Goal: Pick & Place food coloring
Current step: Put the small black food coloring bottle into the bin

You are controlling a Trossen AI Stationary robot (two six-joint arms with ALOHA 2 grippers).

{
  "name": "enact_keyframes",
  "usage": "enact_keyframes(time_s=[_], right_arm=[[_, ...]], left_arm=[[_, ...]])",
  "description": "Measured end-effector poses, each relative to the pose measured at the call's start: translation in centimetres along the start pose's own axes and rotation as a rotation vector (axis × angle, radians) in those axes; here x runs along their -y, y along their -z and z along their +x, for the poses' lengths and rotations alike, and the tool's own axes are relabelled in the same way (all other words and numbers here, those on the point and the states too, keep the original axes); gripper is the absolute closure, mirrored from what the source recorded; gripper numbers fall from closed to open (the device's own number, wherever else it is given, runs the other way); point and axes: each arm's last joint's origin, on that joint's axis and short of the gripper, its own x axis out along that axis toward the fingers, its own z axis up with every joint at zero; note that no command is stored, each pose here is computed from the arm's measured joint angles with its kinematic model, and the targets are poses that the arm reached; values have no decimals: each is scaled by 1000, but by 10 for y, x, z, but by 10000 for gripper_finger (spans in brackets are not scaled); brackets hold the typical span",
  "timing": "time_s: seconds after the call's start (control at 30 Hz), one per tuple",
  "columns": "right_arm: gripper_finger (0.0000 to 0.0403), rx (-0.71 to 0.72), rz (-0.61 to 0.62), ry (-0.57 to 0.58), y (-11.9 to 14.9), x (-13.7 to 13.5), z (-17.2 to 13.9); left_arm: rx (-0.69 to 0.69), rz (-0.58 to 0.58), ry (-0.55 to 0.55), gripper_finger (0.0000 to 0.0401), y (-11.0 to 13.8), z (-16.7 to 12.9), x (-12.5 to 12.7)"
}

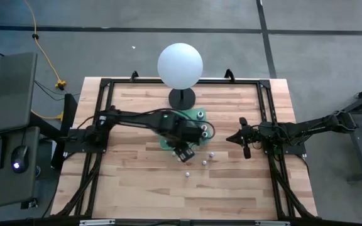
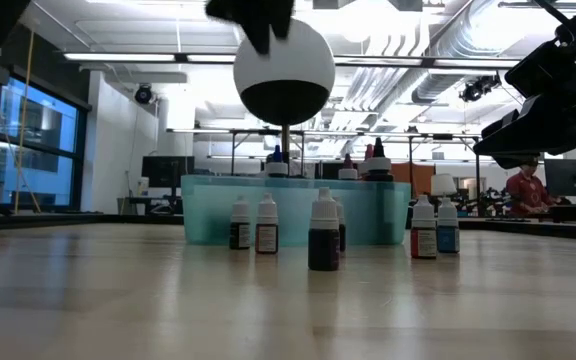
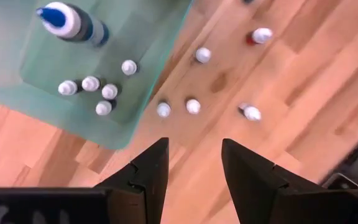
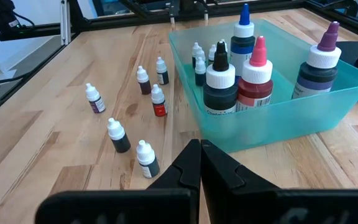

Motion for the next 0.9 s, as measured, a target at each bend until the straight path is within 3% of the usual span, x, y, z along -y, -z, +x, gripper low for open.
enact_keyframes(time_s=[0.3,0.5,0.73,0.9], right_arm=[[400,0,0,0,0,0,0],[400,0,0,0,0,0,0],[400,0,0,0,0,0,0],[400,0,0,0,0,0,0]], left_arm=[[263,-13,25,256,44,-78,-11],[296,-27,53,256,71,-101,-22],[246,-71,21,256,105,-83,-24],[215,-153,141,256,126,-43,-12]])
